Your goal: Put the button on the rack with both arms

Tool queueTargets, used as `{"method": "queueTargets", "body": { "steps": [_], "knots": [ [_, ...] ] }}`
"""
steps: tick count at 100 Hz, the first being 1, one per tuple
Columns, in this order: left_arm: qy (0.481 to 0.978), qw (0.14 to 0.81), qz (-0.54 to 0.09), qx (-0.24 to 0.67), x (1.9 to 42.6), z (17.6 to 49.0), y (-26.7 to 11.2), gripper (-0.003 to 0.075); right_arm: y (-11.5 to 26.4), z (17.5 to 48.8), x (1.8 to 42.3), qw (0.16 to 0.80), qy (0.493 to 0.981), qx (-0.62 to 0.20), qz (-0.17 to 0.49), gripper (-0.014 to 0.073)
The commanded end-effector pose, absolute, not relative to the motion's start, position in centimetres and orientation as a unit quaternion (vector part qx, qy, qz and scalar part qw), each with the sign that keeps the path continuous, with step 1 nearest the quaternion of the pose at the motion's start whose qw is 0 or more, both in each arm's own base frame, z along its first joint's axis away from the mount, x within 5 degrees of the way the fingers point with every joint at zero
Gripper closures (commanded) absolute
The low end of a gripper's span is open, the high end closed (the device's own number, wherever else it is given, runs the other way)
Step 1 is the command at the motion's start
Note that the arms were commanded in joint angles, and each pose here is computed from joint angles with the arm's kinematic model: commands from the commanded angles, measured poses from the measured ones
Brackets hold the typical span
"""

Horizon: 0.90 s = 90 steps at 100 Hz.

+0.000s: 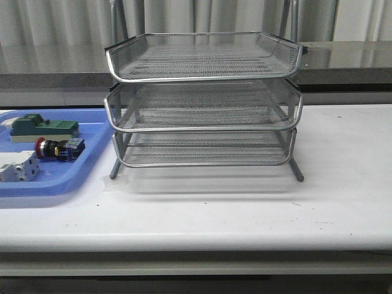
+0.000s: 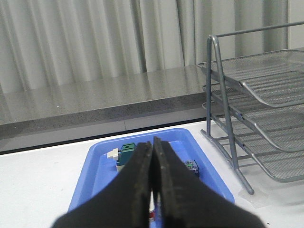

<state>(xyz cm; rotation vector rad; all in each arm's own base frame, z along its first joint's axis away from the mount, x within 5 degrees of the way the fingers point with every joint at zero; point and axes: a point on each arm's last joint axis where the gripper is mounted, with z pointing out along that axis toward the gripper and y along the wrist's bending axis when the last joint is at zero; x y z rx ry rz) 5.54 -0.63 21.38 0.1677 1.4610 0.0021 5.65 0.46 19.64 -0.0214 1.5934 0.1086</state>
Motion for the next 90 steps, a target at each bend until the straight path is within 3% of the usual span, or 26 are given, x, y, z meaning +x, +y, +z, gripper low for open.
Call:
{"method": "queueTargets", "body": {
  "steps": [1,72,90],
  "knots": [
    [0.645,0.761,-0.008,0.068,5.42,20.62,-0.65,0.074,0.41,20.95,5.4,0.738,0.673,-0.008,0.047,0.0655],
    [0.645,0.761,-0.008,0.068,5.42,20.62,-0.65,0.074,0.41,20.96,5.4,0.739,0.673,-0.01,0.046,0.0655],
    [0.645,0.761,-0.008,0.068,5.42,20.62,-0.65,0.074,0.43,21.78,5.28,0.767,0.639,-0.01,0.048,0.0655]
  ]
}}
